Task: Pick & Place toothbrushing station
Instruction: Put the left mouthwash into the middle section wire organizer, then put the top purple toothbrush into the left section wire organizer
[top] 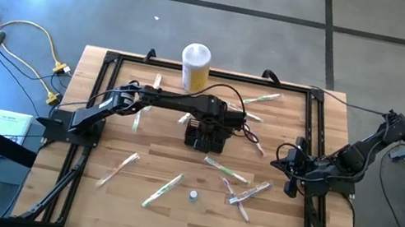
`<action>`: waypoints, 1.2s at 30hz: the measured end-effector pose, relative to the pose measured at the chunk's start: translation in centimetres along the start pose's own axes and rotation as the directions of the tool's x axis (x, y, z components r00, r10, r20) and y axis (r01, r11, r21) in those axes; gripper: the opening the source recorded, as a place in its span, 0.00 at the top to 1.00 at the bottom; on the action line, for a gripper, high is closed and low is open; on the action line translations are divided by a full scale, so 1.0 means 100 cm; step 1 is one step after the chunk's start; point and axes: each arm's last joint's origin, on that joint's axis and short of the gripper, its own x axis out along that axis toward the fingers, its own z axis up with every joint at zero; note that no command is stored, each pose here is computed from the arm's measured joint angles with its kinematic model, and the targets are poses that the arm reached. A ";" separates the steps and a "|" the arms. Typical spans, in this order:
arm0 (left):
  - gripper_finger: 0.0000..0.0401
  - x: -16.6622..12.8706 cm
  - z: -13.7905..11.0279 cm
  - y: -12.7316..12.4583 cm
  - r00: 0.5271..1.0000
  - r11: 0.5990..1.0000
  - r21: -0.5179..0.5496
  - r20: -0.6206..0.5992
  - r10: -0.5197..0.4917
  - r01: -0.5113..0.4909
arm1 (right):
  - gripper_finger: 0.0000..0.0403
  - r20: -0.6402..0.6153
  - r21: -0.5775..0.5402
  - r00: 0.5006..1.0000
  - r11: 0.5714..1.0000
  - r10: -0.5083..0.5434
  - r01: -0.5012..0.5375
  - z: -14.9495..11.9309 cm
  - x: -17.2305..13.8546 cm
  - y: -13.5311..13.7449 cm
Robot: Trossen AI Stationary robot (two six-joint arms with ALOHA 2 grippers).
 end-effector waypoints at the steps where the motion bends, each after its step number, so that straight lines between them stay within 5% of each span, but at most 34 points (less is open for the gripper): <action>1: 0.62 0.000 0.000 0.000 1.000 1.000 0.000 0.000 0.000 0.000 | 0.99 0.000 0.000 1.000 1.000 0.000 0.000 0.000 0.000 0.000; 10: 0.49 -0.003 0.000 0.000 1.000 1.000 -0.007 0.005 0.014 -0.014 | 0.99 0.000 -0.001 1.000 1.000 0.000 0.000 0.000 0.000 0.000; 28: 0.52 -0.006 -0.001 0.001 1.000 1.000 0.005 0.002 0.024 -0.024 | 0.99 0.000 0.000 1.000 1.000 0.000 0.000 0.000 0.000 0.000; 36: 0.52 -0.033 0.003 0.005 0.998 0.999 0.024 0.053 0.035 -0.037 | 0.99 0.000 0.000 1.000 1.000 0.000 0.000 0.000 0.000 0.000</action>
